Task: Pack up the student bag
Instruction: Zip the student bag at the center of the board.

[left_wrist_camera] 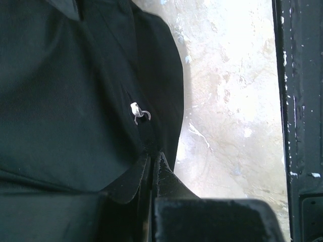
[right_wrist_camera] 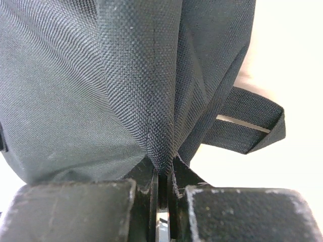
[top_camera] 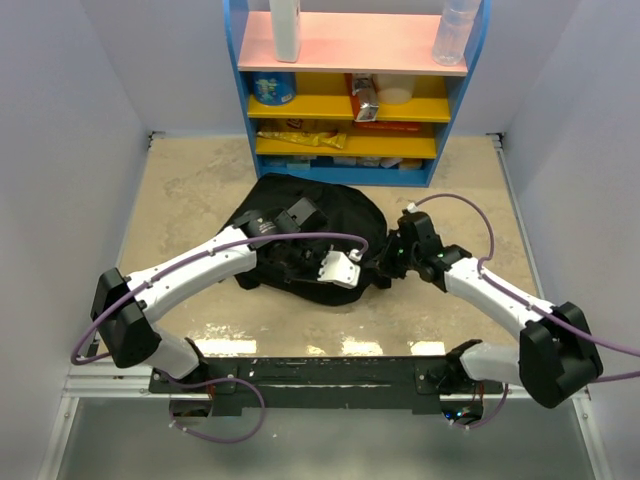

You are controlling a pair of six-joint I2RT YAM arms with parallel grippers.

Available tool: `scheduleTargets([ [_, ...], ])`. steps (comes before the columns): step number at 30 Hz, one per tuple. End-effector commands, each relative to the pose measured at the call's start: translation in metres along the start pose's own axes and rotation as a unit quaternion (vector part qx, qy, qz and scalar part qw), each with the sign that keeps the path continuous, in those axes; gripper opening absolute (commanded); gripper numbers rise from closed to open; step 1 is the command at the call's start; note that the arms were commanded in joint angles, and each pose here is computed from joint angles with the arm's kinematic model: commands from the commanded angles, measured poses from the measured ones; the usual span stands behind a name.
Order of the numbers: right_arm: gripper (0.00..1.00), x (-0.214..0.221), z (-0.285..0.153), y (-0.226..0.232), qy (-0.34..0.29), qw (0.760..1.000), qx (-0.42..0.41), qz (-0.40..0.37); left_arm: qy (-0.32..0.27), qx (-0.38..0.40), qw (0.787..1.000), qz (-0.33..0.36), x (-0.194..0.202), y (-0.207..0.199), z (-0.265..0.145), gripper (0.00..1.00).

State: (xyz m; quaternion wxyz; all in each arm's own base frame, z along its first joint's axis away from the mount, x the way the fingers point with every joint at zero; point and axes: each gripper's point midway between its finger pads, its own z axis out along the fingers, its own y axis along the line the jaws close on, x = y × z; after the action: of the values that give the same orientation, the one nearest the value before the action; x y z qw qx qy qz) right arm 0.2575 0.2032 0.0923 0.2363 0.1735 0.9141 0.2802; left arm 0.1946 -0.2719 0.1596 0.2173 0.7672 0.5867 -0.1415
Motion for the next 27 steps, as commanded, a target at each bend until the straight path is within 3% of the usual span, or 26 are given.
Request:
scheduleTargets([
  [1, 0.00, -0.033, -0.015, -0.043, -0.055, 0.994, 0.082, -0.050, -0.013, 0.006, 1.000, 0.014, -0.008, -0.004, -0.013, 0.00],
  [11, 0.00, -0.076, -0.017, -0.090, -0.089, 0.979, 0.171, -0.060, 0.028, 0.005, 0.999, 0.016, 0.014, -0.015, -0.022, 0.00],
  [18, 0.00, -0.093, -0.020, -0.090, -0.103, 0.978, 0.170, -0.058, 0.047, -0.024, 0.998, -0.028, 0.053, -0.018, -0.037, 0.00],
  [22, 0.00, -0.089, -0.015, -0.080, -0.089, 0.984, 0.139, -0.062, 0.017, -0.039, 0.998, -0.045, 0.047, -0.014, -0.037, 0.03],
  [23, 0.00, -0.090, -0.016, -0.077, -0.092, 0.984, 0.135, -0.064, -0.001, -0.029, 0.998, -0.048, 0.039, -0.016, -0.034, 0.08],
  [25, 0.02, -0.091, -0.015, -0.071, -0.093, 0.986, 0.120, -0.065, -0.022, -0.029, 0.998, -0.057, 0.025, -0.010, -0.036, 0.40],
  [26, 0.11, -0.091, -0.017, -0.068, -0.093, 0.987, 0.113, -0.068, -0.031, -0.021, 0.997, -0.061, 0.019, -0.008, -0.033, 0.58],
  [27, 0.17, -0.091, -0.018, -0.068, -0.093, 0.987, 0.114, -0.071, -0.043, -0.027, 0.997, -0.061, 0.011, -0.002, -0.037, 0.93],
])
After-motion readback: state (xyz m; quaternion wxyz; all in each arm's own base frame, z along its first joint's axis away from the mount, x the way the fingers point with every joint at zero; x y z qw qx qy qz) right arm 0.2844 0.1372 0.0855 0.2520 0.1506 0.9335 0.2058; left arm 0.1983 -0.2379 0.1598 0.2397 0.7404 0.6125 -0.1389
